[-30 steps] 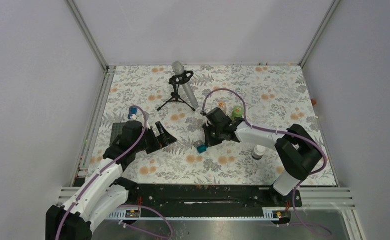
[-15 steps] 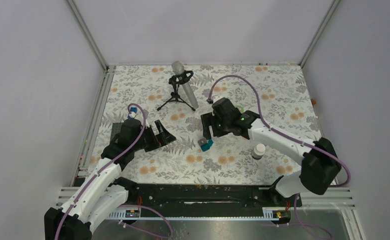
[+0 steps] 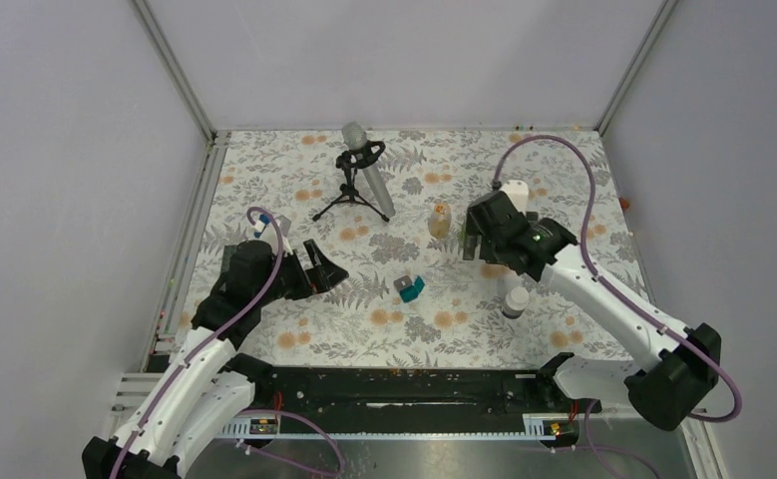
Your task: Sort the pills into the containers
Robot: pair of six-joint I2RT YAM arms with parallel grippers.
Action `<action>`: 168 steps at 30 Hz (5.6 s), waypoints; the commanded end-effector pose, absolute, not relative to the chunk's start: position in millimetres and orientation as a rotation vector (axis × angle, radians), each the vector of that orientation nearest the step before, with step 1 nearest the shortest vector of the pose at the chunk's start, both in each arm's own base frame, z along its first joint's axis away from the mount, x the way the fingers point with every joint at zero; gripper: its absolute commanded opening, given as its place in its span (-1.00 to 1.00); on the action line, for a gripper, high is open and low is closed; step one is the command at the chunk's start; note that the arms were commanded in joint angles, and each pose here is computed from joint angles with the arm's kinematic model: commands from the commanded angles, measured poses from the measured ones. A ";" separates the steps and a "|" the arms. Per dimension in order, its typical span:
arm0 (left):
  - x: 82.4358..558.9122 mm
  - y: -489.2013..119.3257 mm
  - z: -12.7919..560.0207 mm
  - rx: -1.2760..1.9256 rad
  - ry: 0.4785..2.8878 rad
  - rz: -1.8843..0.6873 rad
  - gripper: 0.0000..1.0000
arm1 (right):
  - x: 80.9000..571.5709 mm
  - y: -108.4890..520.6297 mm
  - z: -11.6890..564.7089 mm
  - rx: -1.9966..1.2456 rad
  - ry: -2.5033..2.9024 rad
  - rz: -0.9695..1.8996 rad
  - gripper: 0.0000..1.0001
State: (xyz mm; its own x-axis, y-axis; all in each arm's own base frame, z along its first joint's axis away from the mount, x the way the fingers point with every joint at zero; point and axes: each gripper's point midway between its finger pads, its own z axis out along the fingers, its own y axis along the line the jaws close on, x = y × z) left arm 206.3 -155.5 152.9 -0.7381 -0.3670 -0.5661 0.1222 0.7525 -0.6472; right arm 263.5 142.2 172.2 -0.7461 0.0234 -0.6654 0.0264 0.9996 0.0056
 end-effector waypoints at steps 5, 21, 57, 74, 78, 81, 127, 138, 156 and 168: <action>213.3 -157.0 175.5 -0.128 2.148 -0.900 0.97 | 207.7 68.4 139.9 0.380 2.476 -0.181 0.93; 212.5 -159.8 169.1 -0.120 2.170 -0.914 0.97 | 197.7 58.9 88.7 0.547 2.555 -0.232 0.48; 190.9 -294.7 272.8 0.761 1.702 -1.215 0.93 | 206.3 253.1 251.6 -0.205 2.255 1.178 -0.62; 138.6 -310.4 259.8 1.186 1.644 -1.423 0.53 | 151.9 274.6 295.4 -0.636 2.059 1.498 -0.63; 131.7 -310.9 258.2 1.209 1.649 -1.475 0.60 | 149.4 274.2 296.4 -0.672 2.040 1.500 -0.63; 129.9 -311.0 254.9 1.213 1.668 -1.490 0.65 | 148.3 273.7 301.6 -0.695 2.011 1.497 -0.63; 183.1 -313.1 281.0 0.722 1.680 -1.358 -1.00 | 223.0 289.6 310.6 0.041 1.981 1.295 0.08; 168.0 -312.8 294.4 0.789 1.613 -1.422 -1.00 | 194.9 304.7 320.8 -0.373 1.914 1.360 -1.00; 131.6 -306.3 311.1 1.039 1.453 -1.481 -1.00 | 180.6 294.4 324.3 -0.711 1.827 1.279 0.75; 191.1 -295.8 289.5 0.816 1.637 -1.150 -1.00 | 224.6 313.4 322.0 -0.096 1.927 1.166 0.57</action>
State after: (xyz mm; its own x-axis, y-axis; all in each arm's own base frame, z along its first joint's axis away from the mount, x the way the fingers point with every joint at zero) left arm 171.3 -299.4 271.5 -0.4081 0.0461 -0.9118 0.8873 0.2553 -0.3842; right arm 200.8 317.8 297.2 -0.6702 0.1385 -0.7291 -0.5746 0.5250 0.6279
